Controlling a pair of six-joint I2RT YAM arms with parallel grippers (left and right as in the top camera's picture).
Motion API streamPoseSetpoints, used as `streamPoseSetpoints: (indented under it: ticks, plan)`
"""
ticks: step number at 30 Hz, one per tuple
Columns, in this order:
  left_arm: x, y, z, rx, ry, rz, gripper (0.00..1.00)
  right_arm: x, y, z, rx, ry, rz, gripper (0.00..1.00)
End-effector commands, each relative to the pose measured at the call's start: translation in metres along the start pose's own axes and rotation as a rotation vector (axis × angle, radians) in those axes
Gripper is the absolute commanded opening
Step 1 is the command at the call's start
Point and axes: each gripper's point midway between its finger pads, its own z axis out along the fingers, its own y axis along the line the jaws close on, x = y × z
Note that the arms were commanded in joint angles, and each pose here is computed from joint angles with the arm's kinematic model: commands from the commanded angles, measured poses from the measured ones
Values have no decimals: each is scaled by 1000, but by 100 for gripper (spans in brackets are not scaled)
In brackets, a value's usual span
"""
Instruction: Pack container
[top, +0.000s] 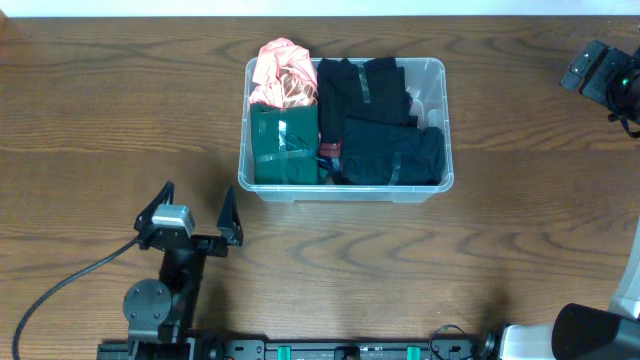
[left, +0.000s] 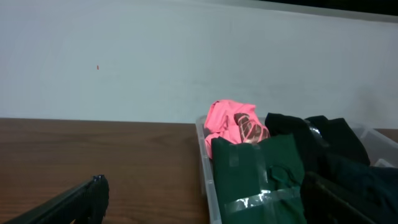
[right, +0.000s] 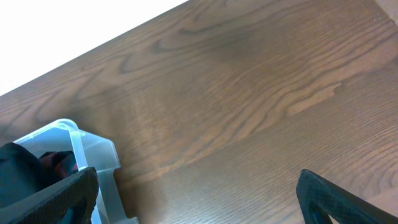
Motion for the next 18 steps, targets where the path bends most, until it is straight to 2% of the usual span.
streamPoseSetpoints:
  ticks: [1, 18]
  plan:
    - [2, 4, -5, -15, -36, 15, 98, 1, -2, 3, 4, 9, 15, 99]
    - [41, 18, -4, -64, 9, 12, 98, 1, -2, 3, 4, 9, 15, 99]
